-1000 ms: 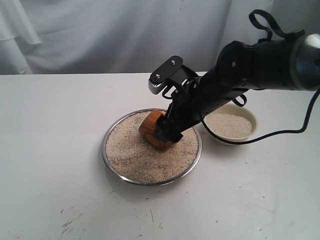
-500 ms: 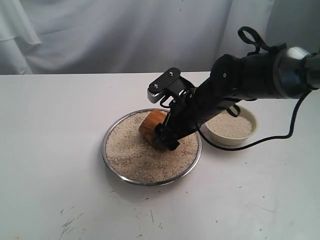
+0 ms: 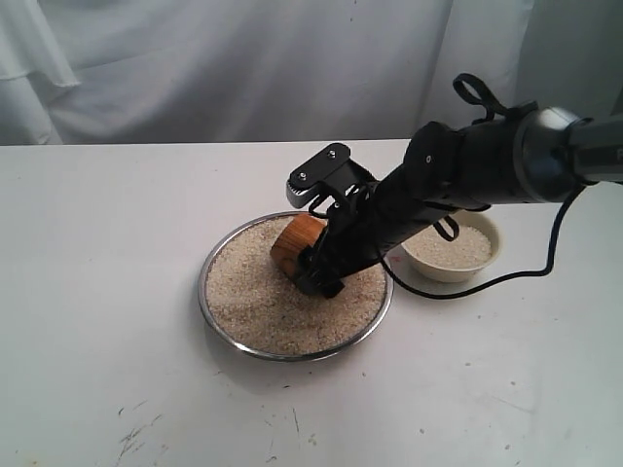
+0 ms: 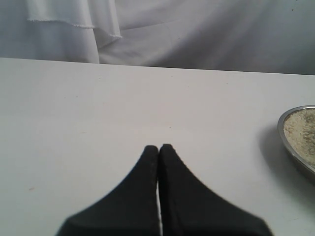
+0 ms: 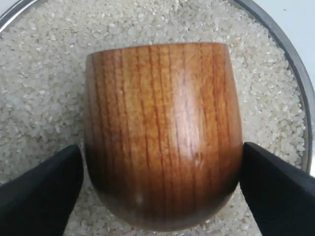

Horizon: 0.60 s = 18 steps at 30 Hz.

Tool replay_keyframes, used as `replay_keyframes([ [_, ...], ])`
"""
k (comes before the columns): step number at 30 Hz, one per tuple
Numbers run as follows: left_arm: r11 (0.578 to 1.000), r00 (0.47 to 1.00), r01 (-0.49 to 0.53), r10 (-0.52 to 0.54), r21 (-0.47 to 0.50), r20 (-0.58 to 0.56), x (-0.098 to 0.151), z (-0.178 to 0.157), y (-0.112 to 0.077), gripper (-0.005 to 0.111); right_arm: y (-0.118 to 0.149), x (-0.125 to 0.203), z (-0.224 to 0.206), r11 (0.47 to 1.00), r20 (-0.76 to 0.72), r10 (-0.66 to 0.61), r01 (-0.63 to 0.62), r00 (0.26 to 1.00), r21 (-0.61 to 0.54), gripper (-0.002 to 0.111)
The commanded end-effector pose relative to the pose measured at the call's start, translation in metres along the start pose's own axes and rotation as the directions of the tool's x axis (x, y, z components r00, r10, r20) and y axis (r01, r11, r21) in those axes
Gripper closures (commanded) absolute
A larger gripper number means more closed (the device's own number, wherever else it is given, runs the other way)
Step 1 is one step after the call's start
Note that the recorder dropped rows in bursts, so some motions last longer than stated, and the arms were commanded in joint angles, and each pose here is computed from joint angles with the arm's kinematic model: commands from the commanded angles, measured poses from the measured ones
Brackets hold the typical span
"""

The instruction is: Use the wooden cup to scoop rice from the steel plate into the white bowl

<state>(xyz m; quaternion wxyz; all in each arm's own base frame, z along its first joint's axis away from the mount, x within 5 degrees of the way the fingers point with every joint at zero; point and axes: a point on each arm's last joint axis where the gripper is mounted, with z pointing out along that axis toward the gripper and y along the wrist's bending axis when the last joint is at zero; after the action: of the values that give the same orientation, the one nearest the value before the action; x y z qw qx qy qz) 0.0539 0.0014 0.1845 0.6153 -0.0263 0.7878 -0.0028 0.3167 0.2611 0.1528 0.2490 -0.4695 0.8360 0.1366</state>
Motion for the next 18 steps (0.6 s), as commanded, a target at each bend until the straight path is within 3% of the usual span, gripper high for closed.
replay_keyframes([
  [1,1.000,1.000,-0.001,0.001,0.003,0.014,0.000,0.000,0.000,0.107,-0.003,-0.003,-0.001,1.000,0.033,0.013,-0.014,0.999,0.016,0.030],
  [8,1.000,1.000,-0.001,0.001,0.003,0.014,0.000,0.000,0.000,0.107,-0.003,-0.001,0.003,1.000,0.024,0.019,-0.019,1.000,0.010,0.036],
  [18,1.000,1.000,-0.001,0.001,0.003,0.014,0.000,0.000,0.000,0.107,-0.002,-0.005,-0.008,1.000,0.030,-0.020,0.020,0.999,0.017,0.103],
])
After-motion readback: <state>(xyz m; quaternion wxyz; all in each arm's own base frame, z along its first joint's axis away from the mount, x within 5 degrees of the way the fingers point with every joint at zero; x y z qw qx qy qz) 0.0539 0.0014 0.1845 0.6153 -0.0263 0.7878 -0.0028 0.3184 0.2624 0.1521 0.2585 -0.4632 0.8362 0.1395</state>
